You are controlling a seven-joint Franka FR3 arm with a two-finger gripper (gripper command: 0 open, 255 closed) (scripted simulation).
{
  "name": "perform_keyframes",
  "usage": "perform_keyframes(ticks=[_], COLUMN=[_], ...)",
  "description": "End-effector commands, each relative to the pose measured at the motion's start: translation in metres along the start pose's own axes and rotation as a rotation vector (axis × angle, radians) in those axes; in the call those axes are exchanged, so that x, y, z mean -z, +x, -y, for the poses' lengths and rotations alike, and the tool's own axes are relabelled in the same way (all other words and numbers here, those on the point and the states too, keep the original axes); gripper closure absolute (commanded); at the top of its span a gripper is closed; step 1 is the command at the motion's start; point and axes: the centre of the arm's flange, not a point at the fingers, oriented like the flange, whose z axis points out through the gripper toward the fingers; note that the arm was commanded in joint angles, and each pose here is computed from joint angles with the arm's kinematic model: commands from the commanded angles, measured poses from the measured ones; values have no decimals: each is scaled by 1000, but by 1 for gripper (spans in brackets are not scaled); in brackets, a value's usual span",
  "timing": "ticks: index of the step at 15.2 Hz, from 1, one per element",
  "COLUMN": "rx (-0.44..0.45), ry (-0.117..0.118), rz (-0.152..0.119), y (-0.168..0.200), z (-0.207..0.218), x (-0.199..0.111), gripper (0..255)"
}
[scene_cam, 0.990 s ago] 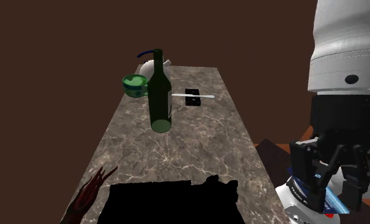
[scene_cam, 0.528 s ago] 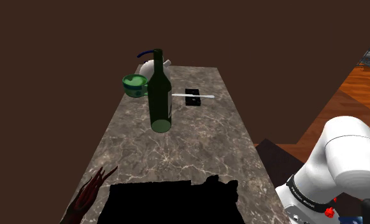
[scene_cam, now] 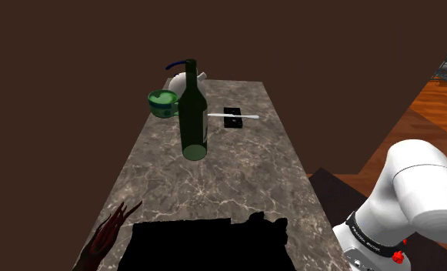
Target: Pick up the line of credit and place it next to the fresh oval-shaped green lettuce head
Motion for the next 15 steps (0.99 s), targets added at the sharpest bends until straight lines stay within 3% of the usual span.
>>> perform_keyframes(ticks=[1,5,15], rx=[-2,-2,-2], ry=[-1,-1,-1], rz=[1,1,1], y=[-20,-62,-32], z=[-7,-25,-25], x=[-17,-44,-88], gripper=[255,255,255])
